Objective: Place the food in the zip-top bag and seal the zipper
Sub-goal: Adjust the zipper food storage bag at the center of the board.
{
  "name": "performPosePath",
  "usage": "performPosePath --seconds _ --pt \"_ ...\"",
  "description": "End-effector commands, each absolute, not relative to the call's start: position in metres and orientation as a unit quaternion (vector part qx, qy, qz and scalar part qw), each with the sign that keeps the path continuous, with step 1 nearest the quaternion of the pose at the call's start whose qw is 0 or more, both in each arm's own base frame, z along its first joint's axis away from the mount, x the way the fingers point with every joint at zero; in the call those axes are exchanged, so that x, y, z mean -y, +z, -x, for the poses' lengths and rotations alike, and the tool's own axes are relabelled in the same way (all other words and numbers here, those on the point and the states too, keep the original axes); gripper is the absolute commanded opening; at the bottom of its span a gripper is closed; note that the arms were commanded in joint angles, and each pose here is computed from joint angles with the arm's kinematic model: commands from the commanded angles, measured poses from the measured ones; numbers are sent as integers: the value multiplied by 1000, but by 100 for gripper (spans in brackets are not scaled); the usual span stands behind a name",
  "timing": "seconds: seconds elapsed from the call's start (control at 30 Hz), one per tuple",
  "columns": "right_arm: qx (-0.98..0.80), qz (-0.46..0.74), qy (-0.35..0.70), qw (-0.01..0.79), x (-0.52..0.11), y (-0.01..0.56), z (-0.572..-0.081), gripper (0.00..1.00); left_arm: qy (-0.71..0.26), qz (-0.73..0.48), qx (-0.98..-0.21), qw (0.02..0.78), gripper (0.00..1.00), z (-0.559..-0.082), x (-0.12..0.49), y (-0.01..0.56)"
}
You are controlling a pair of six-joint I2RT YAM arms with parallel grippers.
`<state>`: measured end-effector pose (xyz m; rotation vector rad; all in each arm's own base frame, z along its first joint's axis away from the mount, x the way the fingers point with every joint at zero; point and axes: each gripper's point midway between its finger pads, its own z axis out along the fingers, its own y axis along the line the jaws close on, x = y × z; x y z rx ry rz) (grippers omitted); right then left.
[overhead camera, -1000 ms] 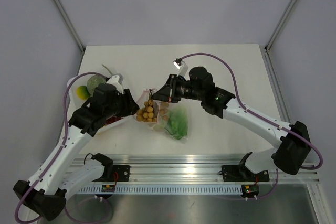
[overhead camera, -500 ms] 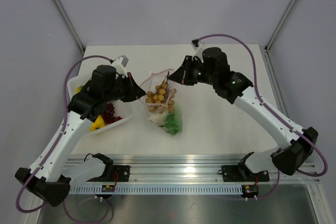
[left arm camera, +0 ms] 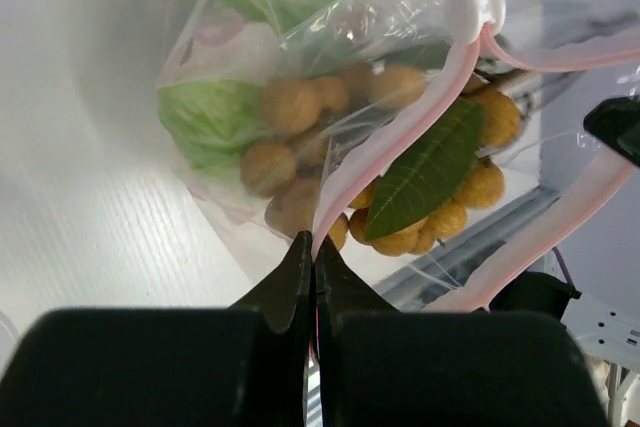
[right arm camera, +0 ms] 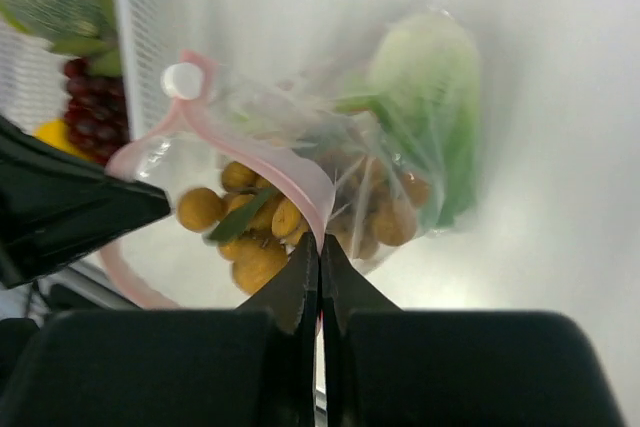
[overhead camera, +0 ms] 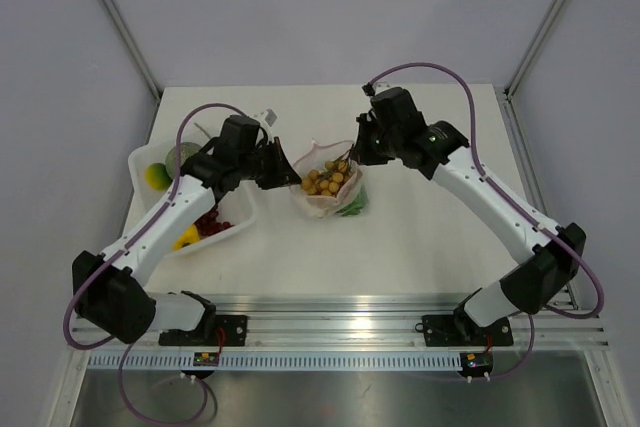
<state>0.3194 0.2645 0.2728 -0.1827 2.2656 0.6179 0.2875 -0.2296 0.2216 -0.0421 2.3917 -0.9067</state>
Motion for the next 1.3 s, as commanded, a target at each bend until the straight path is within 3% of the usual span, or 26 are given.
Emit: performPosePath --seconds 0.0,0.13,0.23,0.37,0.5,0.63,0.7,0.73,0.77,0.9,1.27 --pt "-858 93 204 462 -244 343 -332 0 -393 -11 -849 353 0 -288 239 297" --pt "-818 129 249 502 -253 404 -324 0 -431 -29 -810 397 0 -278 243 360" --pt "-796 139 283 517 -258 423 -315 0 -443 -31 -799 406 0 -273 247 369" --pt "-821 127 268 488 -258 374 -321 0 -432 -20 -829 354 0 -275 262 305" --pt "-878 98 179 432 -240 282 -340 0 -413 -4 -870 270 0 -271 277 222" --pt "-866 105 187 451 -241 313 -339 0 -426 -15 -857 289 0 -265 282 243" --pt "-847 101 206 479 -239 349 -336 8 -431 -16 -842 324 0 -268 279 273" --pt "-843 102 218 481 -241 359 -332 16 -429 -15 -841 329 0 -267 277 279" --pt "-837 101 229 487 -242 371 -329 31 -427 -11 -839 336 0 -269 275 284" --pt "-824 95 287 478 -244 387 -302 54 -443 8 -826 348 0 -267 273 300" --pt "-844 84 333 412 -251 332 -224 60 -451 45 -820 350 0 -275 274 305"
